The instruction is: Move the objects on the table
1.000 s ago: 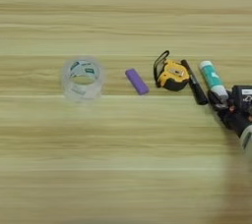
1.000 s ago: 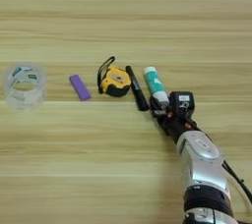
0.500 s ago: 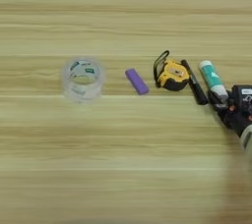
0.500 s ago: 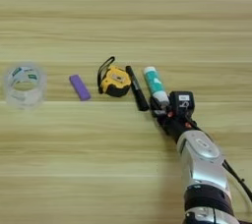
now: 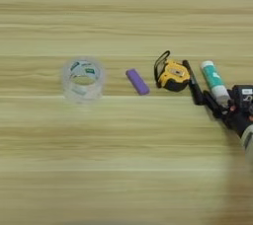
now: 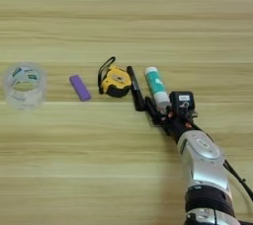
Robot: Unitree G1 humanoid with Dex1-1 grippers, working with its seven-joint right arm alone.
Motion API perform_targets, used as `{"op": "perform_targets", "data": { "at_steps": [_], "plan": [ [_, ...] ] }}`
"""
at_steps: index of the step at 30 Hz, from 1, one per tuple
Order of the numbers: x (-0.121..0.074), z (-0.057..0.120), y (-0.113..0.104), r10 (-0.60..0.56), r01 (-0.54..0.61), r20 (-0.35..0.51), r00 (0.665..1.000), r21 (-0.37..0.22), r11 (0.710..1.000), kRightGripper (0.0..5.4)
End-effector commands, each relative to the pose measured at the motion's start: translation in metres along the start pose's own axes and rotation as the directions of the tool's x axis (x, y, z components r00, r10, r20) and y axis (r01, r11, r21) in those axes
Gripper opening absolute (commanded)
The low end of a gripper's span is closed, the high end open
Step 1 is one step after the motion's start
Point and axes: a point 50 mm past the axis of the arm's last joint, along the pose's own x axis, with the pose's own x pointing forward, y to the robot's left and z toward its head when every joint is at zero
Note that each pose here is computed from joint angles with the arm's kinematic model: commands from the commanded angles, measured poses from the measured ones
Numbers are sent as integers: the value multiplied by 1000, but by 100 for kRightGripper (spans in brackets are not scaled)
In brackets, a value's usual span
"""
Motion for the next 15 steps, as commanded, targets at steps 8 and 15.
{"op": "perform_targets", "data": {
  "at_steps": [8,15],
  "plan": [
    [8,35,-3,-5,8,131,991,-27,1000,470],
    [6,39,-6,-29,32,157,987,-16,999,529]
  ]
}}
